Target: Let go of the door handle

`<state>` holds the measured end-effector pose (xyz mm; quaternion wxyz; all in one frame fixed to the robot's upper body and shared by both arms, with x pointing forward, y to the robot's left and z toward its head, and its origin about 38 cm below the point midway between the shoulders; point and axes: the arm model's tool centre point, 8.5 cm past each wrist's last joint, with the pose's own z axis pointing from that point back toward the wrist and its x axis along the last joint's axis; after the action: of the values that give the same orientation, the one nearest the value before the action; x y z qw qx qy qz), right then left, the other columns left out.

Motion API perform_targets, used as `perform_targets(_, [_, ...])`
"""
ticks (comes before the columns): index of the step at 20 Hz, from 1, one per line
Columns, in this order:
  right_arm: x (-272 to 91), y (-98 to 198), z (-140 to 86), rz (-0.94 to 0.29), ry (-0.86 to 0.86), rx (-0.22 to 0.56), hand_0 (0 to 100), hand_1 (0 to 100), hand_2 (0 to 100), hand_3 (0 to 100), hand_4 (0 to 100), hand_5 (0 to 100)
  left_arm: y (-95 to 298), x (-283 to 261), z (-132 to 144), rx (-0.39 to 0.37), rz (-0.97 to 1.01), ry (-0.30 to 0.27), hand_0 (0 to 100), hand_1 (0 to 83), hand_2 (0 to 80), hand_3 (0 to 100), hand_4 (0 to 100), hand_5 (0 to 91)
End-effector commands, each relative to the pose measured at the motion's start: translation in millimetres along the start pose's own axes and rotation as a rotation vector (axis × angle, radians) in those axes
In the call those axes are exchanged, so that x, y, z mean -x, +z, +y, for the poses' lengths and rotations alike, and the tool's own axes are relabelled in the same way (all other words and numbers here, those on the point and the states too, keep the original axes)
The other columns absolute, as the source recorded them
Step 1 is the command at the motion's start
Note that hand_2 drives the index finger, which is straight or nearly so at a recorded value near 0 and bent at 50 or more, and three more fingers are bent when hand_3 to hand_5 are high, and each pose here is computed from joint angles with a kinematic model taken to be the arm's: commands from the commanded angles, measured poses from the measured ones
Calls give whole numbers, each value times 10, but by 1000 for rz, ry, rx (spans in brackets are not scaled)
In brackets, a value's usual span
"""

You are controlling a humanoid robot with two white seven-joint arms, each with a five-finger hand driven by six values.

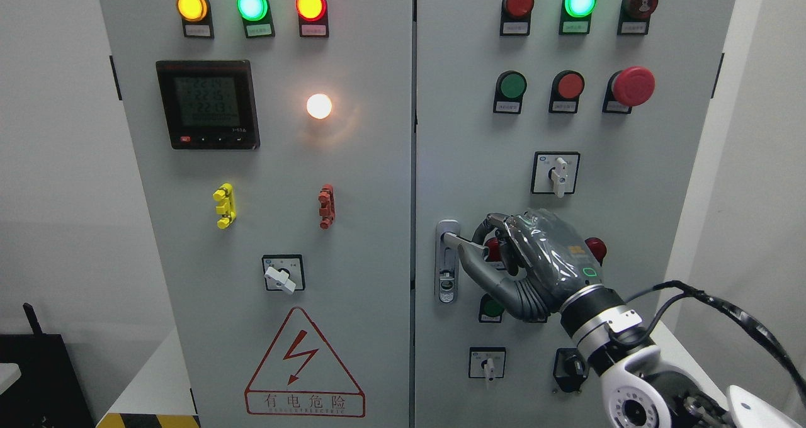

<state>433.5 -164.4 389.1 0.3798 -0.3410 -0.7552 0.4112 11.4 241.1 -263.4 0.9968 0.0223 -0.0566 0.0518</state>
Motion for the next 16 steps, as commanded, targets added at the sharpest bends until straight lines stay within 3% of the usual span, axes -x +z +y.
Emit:
perform_targets(1, [4, 6, 22, 2, -3, -4, 517, 99, 491, 1000, 1000, 1000, 6, 98, 1, 2, 1, 2, 120, 389, 0, 0, 0, 0])
perform_targets(16, [3, 16, 29, 2, -5, -4, 519, 100, 511, 1000, 1000, 1000, 6, 93, 0, 2, 0, 2, 120, 389, 0, 0, 0, 0])
